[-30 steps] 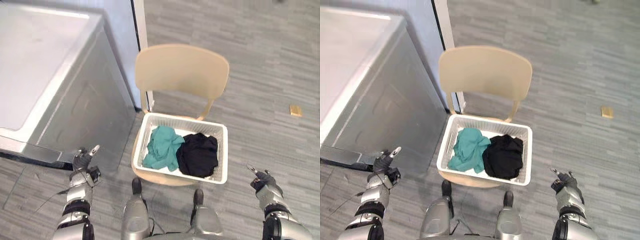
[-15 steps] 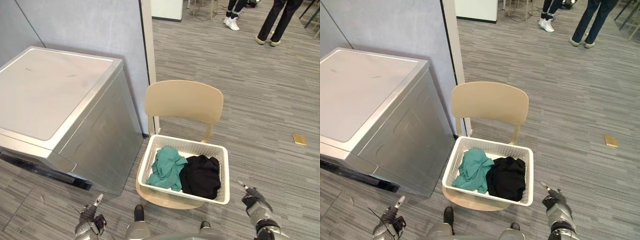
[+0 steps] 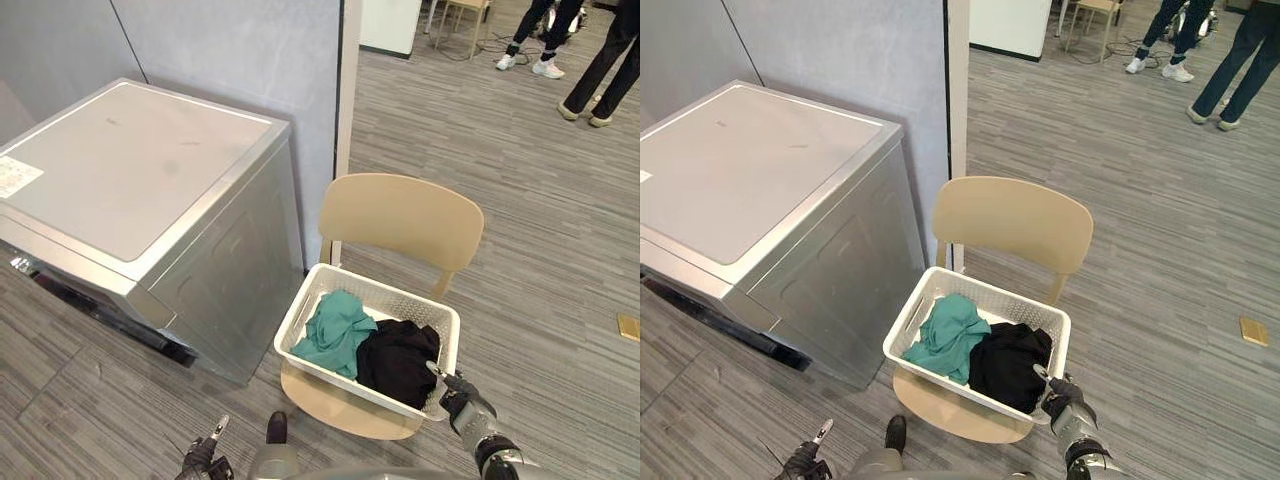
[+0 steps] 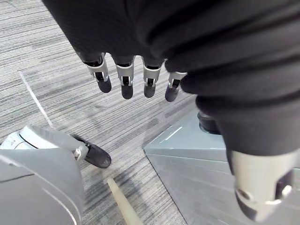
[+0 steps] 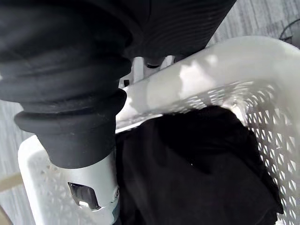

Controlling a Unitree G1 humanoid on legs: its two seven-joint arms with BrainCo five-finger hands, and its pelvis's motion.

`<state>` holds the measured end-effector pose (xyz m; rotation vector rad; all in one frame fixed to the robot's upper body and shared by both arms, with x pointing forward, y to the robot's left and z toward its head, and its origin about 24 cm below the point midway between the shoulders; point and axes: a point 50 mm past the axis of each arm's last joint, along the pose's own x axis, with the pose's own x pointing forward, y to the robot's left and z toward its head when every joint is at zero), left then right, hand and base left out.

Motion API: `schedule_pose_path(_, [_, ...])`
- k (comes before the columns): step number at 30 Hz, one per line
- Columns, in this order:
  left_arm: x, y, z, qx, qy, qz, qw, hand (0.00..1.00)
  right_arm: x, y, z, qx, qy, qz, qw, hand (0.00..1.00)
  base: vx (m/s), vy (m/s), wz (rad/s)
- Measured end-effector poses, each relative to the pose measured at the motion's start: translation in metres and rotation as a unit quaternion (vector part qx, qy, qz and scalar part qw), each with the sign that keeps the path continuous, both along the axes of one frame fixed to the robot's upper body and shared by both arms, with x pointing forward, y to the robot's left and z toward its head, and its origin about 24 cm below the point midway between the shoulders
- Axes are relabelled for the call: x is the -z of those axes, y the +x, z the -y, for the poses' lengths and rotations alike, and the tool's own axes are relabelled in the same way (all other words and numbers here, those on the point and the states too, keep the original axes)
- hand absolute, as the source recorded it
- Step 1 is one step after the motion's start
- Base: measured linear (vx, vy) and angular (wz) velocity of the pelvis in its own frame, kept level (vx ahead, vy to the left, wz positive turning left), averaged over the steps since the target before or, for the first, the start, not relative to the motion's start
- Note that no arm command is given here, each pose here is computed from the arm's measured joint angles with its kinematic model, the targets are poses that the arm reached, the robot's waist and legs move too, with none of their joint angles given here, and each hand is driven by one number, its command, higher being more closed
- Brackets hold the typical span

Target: Pick up the laundry basket with both hands and put the clothes into the washing machine.

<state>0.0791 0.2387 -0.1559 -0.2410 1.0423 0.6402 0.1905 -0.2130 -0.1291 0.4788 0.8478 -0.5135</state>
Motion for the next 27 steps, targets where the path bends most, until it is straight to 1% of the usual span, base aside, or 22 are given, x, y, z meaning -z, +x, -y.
schedule_pose_path(7, [-0.001, 0.005, 0.0, 0.008, 0.003, 0.004, 1.0, 0.0, 0.004, -0.005, -0.003, 0.015, 0.014, -0.014, 1.0, 0.0, -0.01, -0.024, 0.13])
schedule_pose_path(10, [-0.001, 0.005, -0.001, 0.016, 0.008, 0.001, 1.0, 0.0, 0.005, -0.011, 0.006, 0.063, 0.025, -0.013, 0.998, 0.0, 0.0, 0.0, 0.0])
schedule_pose_path(14, [-0.001, 0.001, -0.005, 0.025, 0.018, -0.012, 0.999, 0.0, 0.016, -0.045, 0.026, 0.159, 0.038, -0.044, 0.986, 0.0, 0.02, -0.017, -0.15])
schedule_pose_path(15, [0.001, -0.006, -0.005, 0.027, 0.015, -0.029, 0.999, 0.0, 0.019, -0.061, 0.034, 0.199, 0.04, -0.058, 0.977, 0.0, 0.02, -0.006, -0.37])
schedule_pose_path(17, [0.003, -0.011, -0.005, 0.017, 0.011, -0.042, 0.999, 0.0, 0.022, -0.078, 0.043, 0.23, 0.035, -0.07, 0.97, 0.0, 0.01, -0.005, -0.44])
schedule_pose_path(19, [0.004, -0.015, -0.007, 0.003, 0.01, -0.046, 0.999, 0.0, 0.026, -0.11, 0.056, 0.28, 0.029, -0.094, 0.955, 0.0, 0.0, -0.016, -0.34])
schedule_pose_path(20, [0.004, -0.016, -0.008, 0.001, 0.01, -0.047, 0.999, 0.0, 0.027, -0.117, 0.057, 0.291, 0.029, -0.1, 0.951, 0.0, -0.01, -0.021, -0.13])
schedule_pose_path(22, [0.004, -0.018, -0.009, -0.008, 0.01, -0.048, 0.999, 0.0, 0.029, -0.13, 0.058, 0.316, 0.036, -0.111, 0.942, 0.0, -0.03, -0.019, -0.1])
schedule_pose_path(25, [0.004, -0.019, -0.008, -0.014, 0.007, -0.047, 0.999, 0.0, 0.034, -0.149, 0.049, 0.351, 0.056, -0.127, 0.926, 0.0, -0.03, -0.011, -0.23])
schedule_pose_path(27, [0.005, -0.02, -0.007, -0.014, 0.004, -0.05, 0.999, 0.0, 0.04, -0.163, 0.031, 0.368, 0.078, -0.143, 0.915, 0.0, -0.03, -0.013, -0.18])
